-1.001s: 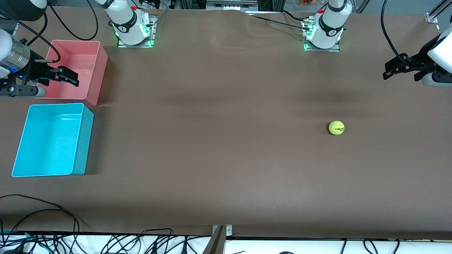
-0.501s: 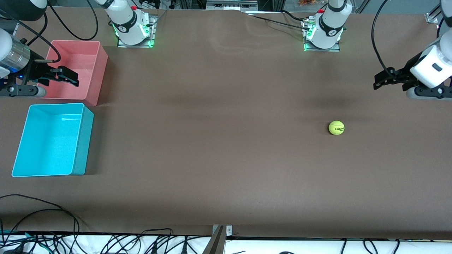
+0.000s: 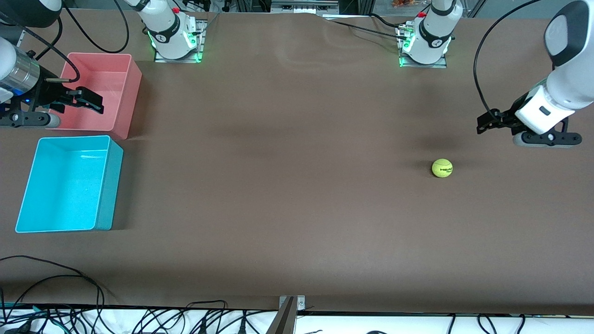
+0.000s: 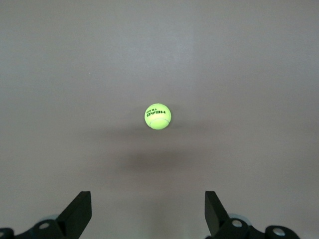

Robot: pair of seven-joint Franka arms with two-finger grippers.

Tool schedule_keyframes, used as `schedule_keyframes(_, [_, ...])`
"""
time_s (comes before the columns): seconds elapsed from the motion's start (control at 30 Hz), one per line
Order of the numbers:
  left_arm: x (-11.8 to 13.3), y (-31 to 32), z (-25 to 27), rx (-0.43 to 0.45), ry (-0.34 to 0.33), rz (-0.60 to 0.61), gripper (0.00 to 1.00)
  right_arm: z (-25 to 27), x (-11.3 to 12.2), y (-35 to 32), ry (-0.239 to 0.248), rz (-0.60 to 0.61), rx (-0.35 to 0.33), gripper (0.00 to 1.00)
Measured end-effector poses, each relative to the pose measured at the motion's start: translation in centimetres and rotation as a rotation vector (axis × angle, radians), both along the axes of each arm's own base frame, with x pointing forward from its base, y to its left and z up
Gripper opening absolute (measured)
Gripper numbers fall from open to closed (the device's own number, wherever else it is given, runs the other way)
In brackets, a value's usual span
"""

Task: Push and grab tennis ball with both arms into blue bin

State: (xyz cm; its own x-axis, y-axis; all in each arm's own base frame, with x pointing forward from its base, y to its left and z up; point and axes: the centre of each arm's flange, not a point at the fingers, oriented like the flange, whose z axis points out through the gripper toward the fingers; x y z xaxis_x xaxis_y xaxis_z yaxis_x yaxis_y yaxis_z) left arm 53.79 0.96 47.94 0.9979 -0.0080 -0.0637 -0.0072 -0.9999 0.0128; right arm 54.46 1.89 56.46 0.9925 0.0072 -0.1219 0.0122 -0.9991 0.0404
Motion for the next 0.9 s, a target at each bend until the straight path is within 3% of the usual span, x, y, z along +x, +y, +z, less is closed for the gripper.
schedule_keyframes(0.9, [-1.0, 1.1, -12.9, 0.013, -0.057, 0.024, 1.00, 0.0, 0.0, 0.0, 0.000, 0.000, 0.000, 1.00])
